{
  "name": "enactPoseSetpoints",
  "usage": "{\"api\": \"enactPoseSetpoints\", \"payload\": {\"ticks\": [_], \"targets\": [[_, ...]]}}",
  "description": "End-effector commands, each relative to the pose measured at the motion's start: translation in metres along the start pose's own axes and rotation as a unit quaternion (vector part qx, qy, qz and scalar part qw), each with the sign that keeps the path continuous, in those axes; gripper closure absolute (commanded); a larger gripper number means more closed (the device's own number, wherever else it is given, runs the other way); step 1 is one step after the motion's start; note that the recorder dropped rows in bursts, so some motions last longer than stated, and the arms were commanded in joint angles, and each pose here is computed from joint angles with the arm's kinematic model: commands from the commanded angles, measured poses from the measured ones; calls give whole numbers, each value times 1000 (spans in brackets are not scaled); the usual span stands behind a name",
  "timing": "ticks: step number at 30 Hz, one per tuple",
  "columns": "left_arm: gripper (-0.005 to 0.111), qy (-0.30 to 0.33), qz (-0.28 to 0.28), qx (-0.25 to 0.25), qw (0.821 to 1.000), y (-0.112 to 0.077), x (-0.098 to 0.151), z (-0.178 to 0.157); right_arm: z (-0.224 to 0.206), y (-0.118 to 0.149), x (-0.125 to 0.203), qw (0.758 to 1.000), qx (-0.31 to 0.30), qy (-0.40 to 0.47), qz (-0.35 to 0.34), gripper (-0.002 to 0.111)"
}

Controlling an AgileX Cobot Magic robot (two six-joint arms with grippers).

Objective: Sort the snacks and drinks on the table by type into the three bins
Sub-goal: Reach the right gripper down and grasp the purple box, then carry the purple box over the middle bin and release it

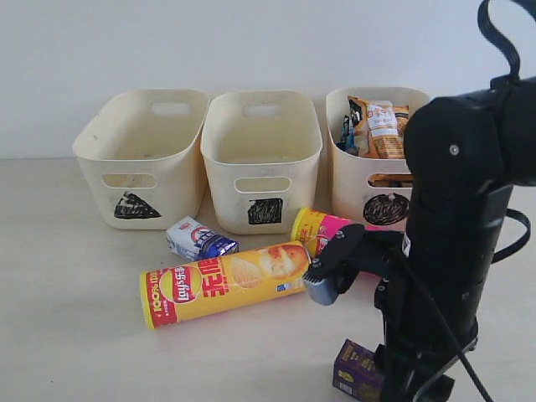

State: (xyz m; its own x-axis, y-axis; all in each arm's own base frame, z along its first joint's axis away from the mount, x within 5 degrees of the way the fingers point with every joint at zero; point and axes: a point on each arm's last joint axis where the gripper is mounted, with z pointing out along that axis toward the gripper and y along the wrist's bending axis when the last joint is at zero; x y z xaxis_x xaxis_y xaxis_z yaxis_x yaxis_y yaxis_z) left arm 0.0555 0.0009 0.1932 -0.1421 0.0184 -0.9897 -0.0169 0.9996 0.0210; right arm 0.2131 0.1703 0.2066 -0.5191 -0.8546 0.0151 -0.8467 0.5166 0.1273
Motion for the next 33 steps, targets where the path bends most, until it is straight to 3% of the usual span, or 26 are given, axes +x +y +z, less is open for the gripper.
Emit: {"api": "enactPoseSetpoints", "payload": {"ticks": [1,14,30,33], "targets": [[103,-2,-7,1,1000,0,1,0,13,-3,0,999,27,-43,-4,49],[103,-2,-7,1,1000,0,1,0,20,-10,-12,991,64,-117,-5,49],[103,-2,-7,1,1000,0,1,0,58,-18,-19,998,40,-57,5,49],[103,-2,-7,1,1000,0,1,0,55,-17,-18,998,39,-55,4,55]]}}
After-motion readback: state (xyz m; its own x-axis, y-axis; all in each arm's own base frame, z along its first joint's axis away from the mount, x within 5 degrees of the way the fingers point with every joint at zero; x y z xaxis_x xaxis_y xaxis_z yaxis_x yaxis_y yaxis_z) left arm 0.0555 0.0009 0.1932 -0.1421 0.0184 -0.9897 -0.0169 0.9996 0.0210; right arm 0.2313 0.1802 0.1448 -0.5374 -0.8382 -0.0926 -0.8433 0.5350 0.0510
